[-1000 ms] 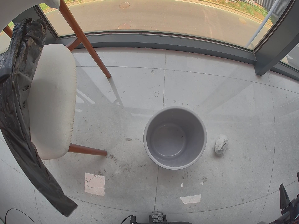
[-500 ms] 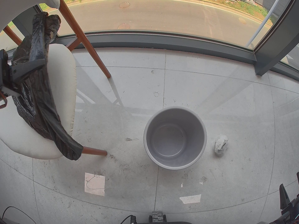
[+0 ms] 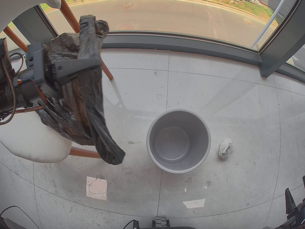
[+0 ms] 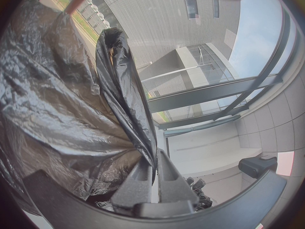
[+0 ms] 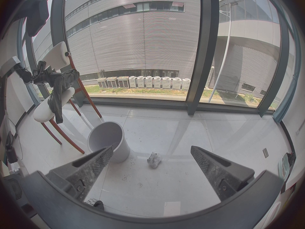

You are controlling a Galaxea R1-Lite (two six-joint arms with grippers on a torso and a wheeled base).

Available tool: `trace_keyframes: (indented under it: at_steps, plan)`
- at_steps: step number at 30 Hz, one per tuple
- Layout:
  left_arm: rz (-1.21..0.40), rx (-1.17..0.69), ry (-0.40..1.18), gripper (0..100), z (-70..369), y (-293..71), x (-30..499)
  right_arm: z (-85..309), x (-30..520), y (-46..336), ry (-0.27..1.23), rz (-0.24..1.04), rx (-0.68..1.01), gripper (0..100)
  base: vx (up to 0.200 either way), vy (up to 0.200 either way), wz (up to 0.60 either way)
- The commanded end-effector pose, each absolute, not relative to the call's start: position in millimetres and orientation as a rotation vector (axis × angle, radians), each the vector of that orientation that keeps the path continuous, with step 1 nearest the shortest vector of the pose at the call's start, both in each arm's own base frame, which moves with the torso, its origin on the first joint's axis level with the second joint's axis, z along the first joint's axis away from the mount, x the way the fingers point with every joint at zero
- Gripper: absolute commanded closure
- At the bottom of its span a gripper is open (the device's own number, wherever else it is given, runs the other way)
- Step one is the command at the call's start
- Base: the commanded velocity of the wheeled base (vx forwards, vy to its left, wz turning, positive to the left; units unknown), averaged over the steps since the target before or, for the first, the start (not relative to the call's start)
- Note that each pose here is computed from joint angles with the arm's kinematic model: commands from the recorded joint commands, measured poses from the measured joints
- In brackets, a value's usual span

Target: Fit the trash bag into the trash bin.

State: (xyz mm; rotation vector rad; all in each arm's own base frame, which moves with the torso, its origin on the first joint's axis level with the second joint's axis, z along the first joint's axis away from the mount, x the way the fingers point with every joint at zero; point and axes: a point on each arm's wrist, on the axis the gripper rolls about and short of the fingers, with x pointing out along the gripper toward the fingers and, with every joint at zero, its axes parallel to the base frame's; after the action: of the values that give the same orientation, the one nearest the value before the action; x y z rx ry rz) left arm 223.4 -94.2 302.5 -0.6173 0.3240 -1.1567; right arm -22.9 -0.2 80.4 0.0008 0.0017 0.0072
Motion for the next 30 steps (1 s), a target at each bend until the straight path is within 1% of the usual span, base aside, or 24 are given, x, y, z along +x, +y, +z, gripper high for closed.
trace_keyframes:
  at_steps: [1,3,6,8,9,10,11,12,13,14,15,16,17,18,21,23,25,29,30]
  plan:
    - [-1.187,-0.64,0.371,100,296,-196,241,75,-22,0,0.008,0.026,0.0,0,0.0,0.0,0.0]
    - [-1.178,-0.649,0.356,100,300,-223,244,75,-23,0,0.005,0.032,0.0,0,0.0,0.0,0.0]
    - [-1.11,-0.647,0.352,100,312,-243,252,75,-23,0,0.005,0.035,0.006,0,0.0,0.0,0.0]
    - [-1.075,-0.632,0.366,100,315,-247,252,76,-23,0,0.003,0.035,0.011,0,0.0,0.0,0.0]
    - [-1.024,-0.579,0.395,100,321,-253,249,76,-23,0,0.0,0.032,0.015,0,0.0,0.0,0.0]
    - [-0.997,-0.53,0.407,100,322,-257,246,83,-24,1,-0.036,0.039,0.035,0,0.0,0.0,0.0]
    - [-0.979,-0.496,0.41,100,323,-260,244,98,-28,1,-0.093,0.055,0.063,0,0.0,0.0,0.0]
    - [-0.955,-0.447,0.418,100,323,-267,237,139,-32,-1,-0.186,0.1,0.131,0,0.0,0.0,0.0]
    - [-0.949,-0.426,0.42,100,325,-273,231,158,-22,-1,-0.156,0.137,0.149,0,0.0,0.0,0.0]
    - [-0.943,-0.423,0.418,100,328,-278,225,167,-10,-1,-0.109,0.168,0.157,0,0.0,0.0,0.0]
    - [-0.943,-0.423,0.418,100,328,-278,225,167,-10,-1,-0.109,0.168,0.157,0,0.0,0.0,0.0]
    - [-0.942,-0.42,0.402,100,334,-294,217,190,0,0,-0.099,0.303,0.194,0,0.0,0.0,0.0]
    - [-0.942,-0.42,0.402,100,334,-294,217,190,0,0,-0.099,0.303,0.194,0,0.0,0.0,0.0]
    - [-0.988,-0.413,0.418,100,336,-320,203,205,7,3,-0.072,0.385,0.233,0,0.0,0.0,0.0]
    - [-1.03,-0.398,0.465,100,338,-340,188,226,30,13,0.001,0.4,0.304,0,0.0,0.0,0.0]
    - [-1.021,-0.376,0.532,100,323,-353,188,243,34,15,-0.013,0.407,0.384,0,0.0,0.0,0.0]
    - [-1.023,-0.365,0.58,100,313,-362,182,252,38,16,-0.011,0.406,0.427,0,0.0,0.0,0.0]
    - [-0.988,-0.353,0.633,100,306,-363,180,254,40,17,0.001,0.398,0.438,0,0.0,0.0,0.0]
    - [-0.947,-0.335,0.679,100,301,-361,179,253,41,17,0.008,0.395,0.436,0,0.0,0.0,0.0]
